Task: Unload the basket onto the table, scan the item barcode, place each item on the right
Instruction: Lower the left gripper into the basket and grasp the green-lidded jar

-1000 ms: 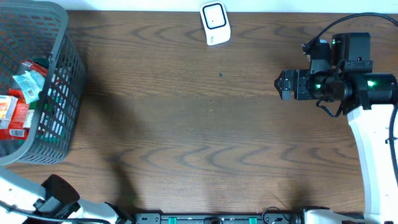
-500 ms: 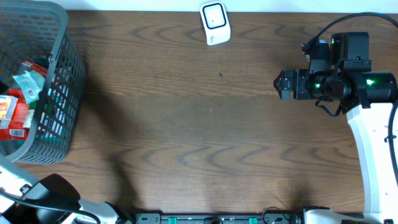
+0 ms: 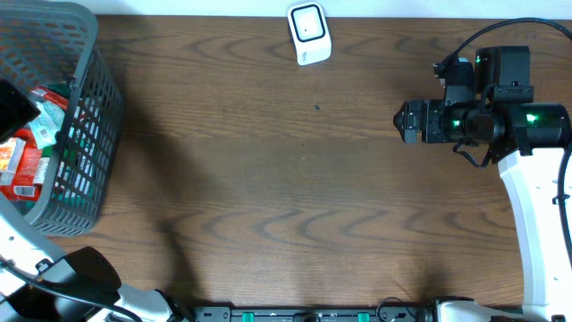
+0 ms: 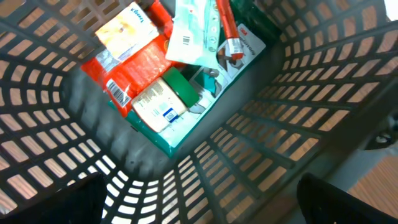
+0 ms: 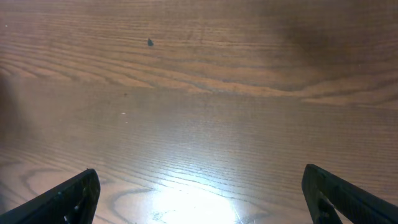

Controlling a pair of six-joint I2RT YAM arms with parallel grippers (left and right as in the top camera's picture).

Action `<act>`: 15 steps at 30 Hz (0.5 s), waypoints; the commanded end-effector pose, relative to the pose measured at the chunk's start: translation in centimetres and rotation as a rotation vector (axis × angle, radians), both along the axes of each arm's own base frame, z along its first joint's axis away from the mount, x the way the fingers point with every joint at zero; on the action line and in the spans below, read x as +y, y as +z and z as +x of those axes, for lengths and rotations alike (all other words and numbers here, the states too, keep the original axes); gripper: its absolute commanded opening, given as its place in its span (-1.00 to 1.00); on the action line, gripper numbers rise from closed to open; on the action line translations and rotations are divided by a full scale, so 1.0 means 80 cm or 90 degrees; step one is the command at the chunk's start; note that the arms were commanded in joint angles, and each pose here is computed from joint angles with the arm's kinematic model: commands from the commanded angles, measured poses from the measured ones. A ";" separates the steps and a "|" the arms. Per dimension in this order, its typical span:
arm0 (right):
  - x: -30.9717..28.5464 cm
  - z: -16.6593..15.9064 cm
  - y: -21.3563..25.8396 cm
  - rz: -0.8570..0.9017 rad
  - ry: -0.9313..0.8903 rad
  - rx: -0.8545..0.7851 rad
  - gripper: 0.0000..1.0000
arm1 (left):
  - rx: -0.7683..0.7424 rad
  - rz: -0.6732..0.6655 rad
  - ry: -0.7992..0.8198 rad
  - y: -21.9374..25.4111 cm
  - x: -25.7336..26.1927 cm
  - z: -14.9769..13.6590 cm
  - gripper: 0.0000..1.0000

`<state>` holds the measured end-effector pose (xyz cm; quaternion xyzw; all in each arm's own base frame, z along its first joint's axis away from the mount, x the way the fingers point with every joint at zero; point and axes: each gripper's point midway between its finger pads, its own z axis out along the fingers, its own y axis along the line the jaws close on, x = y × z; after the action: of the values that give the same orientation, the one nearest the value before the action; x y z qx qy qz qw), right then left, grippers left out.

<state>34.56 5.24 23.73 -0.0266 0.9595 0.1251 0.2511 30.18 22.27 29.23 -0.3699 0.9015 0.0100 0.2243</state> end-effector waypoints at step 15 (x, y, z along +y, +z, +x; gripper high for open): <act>0.000 0.002 0.005 0.011 -0.007 -0.003 0.99 | -0.036 0.072 -0.075 -0.011 0.022 0.035 0.96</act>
<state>34.56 5.24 23.73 -0.0266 0.9595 0.1251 0.2511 32.71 24.13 29.09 -0.3337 0.9016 0.0313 0.2734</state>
